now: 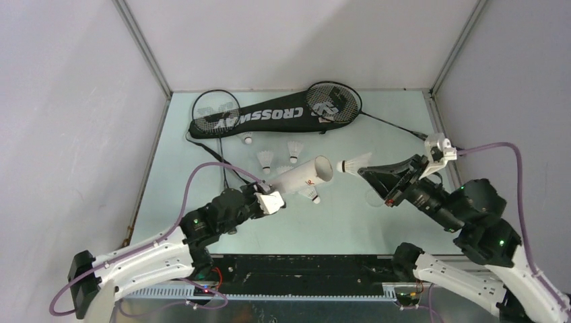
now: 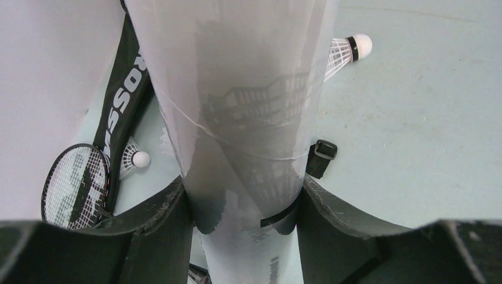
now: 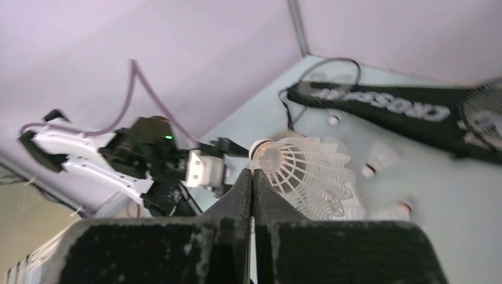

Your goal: Pack up the badminton gear

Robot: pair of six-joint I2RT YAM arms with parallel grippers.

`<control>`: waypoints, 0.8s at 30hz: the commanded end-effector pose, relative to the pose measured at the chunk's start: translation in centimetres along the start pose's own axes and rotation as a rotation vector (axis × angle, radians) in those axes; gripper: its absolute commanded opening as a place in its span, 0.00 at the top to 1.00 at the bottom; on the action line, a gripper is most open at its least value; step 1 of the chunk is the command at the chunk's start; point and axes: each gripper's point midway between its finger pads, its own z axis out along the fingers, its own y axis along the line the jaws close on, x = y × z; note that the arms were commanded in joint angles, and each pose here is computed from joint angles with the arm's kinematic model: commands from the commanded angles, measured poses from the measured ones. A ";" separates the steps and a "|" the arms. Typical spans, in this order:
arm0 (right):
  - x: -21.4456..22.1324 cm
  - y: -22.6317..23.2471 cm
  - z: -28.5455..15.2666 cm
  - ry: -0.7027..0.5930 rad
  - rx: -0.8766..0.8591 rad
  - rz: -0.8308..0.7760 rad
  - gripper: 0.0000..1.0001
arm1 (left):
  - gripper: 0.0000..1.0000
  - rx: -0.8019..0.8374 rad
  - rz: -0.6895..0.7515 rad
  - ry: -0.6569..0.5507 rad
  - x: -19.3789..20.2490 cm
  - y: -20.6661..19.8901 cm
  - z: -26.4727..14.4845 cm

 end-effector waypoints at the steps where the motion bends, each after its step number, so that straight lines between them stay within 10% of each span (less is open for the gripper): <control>1: 0.8 2.2 1.6 0.121 -0.061 -0.160 1.00 | 1.00 -0.017 0.019 -0.062 -3.2 1.6 -0.2; 24: -0.7 0.9 1.8 0.119 0.126 -0.263 1.00 | 1.00 0.024 0.026 -0.083 -2.9 0.7 -0.6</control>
